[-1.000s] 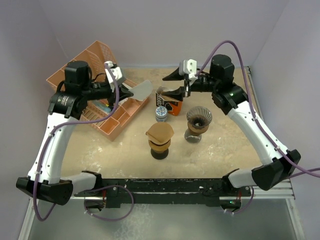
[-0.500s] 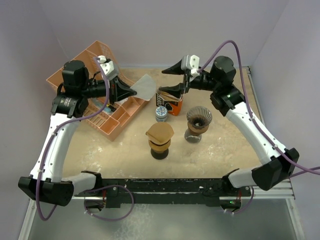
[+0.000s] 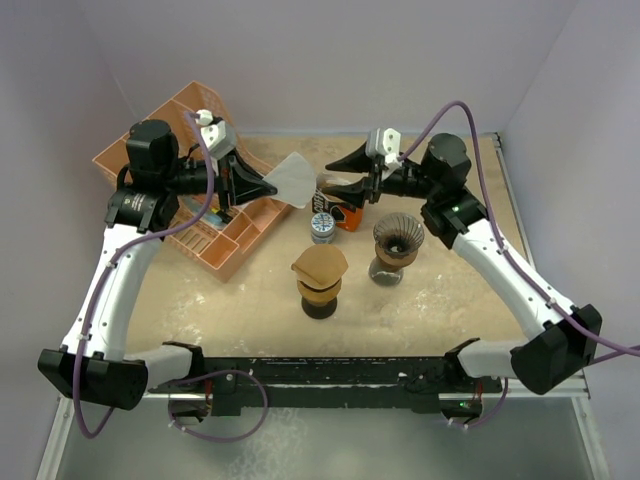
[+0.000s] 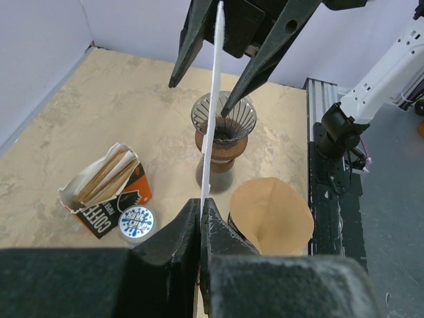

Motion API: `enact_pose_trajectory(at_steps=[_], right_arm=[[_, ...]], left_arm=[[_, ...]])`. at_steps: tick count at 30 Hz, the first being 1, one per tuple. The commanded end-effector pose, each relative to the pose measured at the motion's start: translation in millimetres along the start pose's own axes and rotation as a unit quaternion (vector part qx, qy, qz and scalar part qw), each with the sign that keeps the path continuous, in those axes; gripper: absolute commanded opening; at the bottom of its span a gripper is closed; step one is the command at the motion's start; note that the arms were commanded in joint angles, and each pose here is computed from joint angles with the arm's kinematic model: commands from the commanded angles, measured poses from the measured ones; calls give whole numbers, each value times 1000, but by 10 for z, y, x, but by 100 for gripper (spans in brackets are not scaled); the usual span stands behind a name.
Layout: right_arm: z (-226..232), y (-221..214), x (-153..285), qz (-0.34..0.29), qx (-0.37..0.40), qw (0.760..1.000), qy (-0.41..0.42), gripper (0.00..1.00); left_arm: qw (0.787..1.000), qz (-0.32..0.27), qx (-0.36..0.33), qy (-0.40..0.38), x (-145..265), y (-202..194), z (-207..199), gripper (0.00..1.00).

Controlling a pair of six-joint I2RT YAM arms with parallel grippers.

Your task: Place the coffee filter in the dripper

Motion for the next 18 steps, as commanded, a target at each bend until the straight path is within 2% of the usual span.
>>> enact_pose_trajectory(at_steps=[1, 11, 18], right_arm=[[18, 136, 3, -32, 12, 999, 2, 49], [-90, 77, -92, -35, 7, 999, 0, 45], [-32, -4, -133, -36, -2, 999, 32, 44]], left_arm=[[1000, -13, -19, -15, 9, 103, -33, 0], [1000, -13, -16, -15, 5, 109, -22, 0], [1000, -14, -19, -14, 2, 129, -11, 0]])
Point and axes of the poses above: each gripper's point midway between its finger pads, its own x axis back along the fingers, its own z axis along the line the jaws close on, y = z × x, the point moved 4 cm from there along x, back along the fingers, and after that the axes turned 2 degrees about x, right-handed, at the moved point
